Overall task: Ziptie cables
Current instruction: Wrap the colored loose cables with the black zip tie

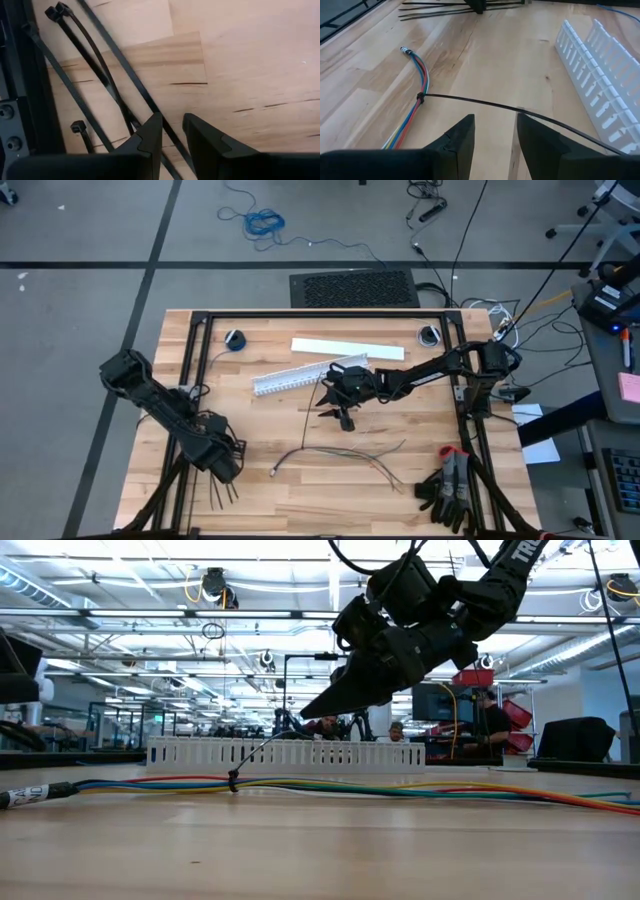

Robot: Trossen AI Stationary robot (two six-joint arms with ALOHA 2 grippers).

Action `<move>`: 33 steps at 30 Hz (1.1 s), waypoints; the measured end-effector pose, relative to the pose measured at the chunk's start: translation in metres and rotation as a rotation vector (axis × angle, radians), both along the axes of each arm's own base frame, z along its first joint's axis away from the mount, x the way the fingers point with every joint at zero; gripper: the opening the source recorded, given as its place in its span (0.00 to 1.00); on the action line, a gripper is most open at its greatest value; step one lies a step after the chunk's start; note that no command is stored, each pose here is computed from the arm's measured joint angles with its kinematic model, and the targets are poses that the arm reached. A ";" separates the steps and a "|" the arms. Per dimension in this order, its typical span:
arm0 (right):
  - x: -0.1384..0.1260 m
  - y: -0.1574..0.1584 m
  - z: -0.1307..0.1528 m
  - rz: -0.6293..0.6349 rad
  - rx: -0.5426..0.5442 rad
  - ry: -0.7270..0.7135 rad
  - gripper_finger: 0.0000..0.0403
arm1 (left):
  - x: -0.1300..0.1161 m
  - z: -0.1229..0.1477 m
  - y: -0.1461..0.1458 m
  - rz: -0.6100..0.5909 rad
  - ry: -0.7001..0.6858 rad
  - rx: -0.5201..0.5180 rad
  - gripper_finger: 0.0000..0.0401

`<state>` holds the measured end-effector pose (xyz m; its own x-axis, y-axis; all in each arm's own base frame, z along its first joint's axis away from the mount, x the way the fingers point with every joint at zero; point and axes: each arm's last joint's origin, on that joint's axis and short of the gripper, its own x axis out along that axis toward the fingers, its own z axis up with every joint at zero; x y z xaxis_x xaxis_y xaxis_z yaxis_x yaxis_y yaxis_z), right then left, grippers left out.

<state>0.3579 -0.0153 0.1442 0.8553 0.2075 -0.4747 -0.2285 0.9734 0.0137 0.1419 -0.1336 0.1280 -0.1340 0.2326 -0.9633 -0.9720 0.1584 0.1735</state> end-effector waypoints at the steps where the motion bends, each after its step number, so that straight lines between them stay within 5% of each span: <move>1: 0.000 0.000 0.000 0.000 0.000 0.000 0.35 | 0.000 0.000 0.000 0.000 0.001 0.000 0.21; 15: 0.000 0.000 0.001 0.005 -0.010 -0.010 0.35 | 0.005 0.015 -0.001 0.012 0.061 0.036 0.21; 33: -0.001 0.000 -0.001 0.006 -0.009 0.010 0.35 | 0.004 0.004 0.000 0.011 0.059 0.045 0.21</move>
<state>0.3572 -0.0153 0.1432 0.8494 0.2080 -0.4851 -0.2340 0.9722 0.0072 0.1456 -0.1336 0.1324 -0.1930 0.2737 -0.9422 -0.9614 0.1390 0.2373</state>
